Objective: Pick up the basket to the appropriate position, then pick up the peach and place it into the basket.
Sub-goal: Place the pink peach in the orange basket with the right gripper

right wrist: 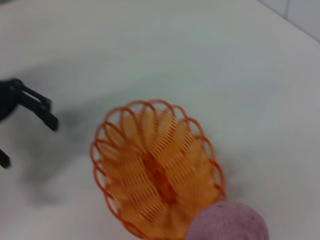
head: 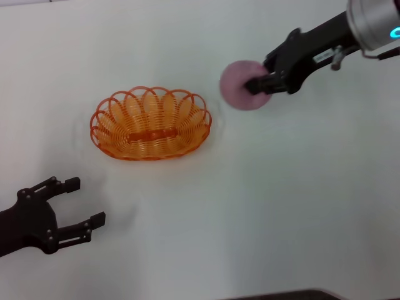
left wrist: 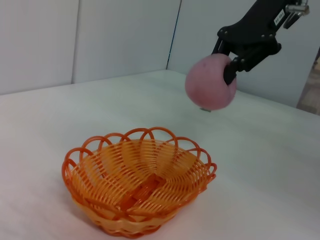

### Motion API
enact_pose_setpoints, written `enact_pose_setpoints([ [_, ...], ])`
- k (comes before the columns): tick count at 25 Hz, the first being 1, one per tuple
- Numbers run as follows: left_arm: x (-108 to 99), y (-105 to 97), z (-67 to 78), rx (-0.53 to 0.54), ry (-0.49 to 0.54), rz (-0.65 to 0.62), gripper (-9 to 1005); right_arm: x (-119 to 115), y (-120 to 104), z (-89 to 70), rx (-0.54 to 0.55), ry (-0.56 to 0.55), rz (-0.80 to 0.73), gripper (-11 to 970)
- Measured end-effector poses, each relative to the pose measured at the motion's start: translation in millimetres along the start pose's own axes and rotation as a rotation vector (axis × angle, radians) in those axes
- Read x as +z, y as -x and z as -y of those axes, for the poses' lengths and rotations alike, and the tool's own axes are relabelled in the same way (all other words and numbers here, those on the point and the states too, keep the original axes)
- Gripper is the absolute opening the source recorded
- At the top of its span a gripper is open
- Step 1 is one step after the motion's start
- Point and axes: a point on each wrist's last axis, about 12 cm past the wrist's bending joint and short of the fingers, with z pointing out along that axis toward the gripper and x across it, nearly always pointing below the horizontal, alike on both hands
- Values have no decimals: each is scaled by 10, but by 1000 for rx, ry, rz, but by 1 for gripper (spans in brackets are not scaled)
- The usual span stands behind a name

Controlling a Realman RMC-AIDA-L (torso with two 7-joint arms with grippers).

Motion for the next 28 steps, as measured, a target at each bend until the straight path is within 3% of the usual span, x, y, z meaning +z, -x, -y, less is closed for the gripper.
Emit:
enact_pose_setpoints([
  [10,8,9,-6,2,-2,1,888,404,148,-118,-25,83,69,217],
  [16,5,9,-7,1,0,2,888,645,217,-132,-30,70,77,218],
  [28,1,15,-15,-11,2,2,888,964,131,-116,-6,48,72,216],
])
